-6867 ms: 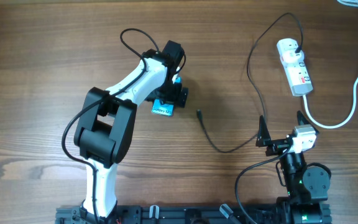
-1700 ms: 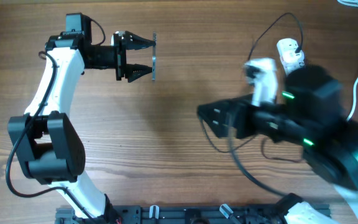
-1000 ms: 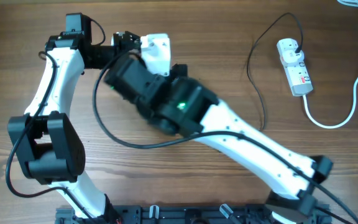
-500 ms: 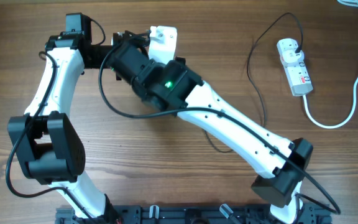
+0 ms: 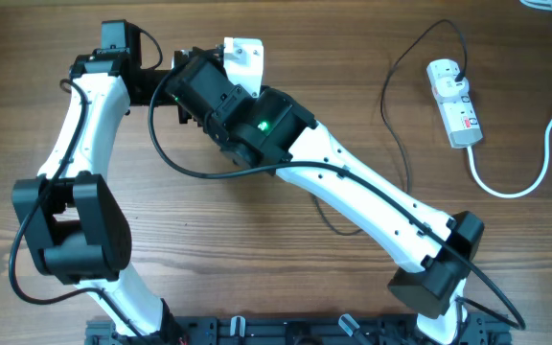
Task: Plug charger to phone and switch on socket
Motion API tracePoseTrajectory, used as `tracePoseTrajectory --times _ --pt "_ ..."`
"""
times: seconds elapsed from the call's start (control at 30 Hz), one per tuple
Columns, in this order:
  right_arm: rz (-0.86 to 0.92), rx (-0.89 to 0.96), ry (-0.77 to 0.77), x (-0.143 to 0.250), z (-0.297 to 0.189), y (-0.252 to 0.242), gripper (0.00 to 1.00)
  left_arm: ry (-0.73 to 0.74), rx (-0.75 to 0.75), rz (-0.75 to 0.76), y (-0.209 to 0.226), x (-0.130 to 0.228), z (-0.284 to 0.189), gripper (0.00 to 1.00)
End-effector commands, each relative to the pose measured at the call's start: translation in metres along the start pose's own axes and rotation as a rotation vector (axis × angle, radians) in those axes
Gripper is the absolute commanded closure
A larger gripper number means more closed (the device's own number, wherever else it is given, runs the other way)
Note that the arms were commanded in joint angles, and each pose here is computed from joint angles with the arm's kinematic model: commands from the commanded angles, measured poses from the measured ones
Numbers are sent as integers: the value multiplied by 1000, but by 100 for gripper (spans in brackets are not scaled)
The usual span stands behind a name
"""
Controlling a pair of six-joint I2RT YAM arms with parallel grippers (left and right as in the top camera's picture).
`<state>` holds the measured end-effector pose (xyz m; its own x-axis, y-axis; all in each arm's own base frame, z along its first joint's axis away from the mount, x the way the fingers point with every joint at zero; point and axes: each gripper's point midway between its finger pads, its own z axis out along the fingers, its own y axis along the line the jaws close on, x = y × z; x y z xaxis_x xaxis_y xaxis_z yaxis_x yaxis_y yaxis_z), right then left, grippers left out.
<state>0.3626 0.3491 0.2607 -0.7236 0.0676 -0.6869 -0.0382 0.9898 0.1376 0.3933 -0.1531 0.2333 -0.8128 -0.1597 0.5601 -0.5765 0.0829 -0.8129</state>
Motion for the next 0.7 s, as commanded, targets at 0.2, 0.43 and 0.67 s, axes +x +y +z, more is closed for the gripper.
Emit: tracePoseTrajectory --times 0.2,0.43,0.67 --pt "-94 -2 -29 -7 -4 2 69 33 42 45 -18 19 -5 30" --pt "-95 -6 -29 -7 -4 3 80 33 42 44 -18 19 -5 30" --pt "-94 -6 -29 -7 -4 3 96 33 42 44 -18 19 -5 29"
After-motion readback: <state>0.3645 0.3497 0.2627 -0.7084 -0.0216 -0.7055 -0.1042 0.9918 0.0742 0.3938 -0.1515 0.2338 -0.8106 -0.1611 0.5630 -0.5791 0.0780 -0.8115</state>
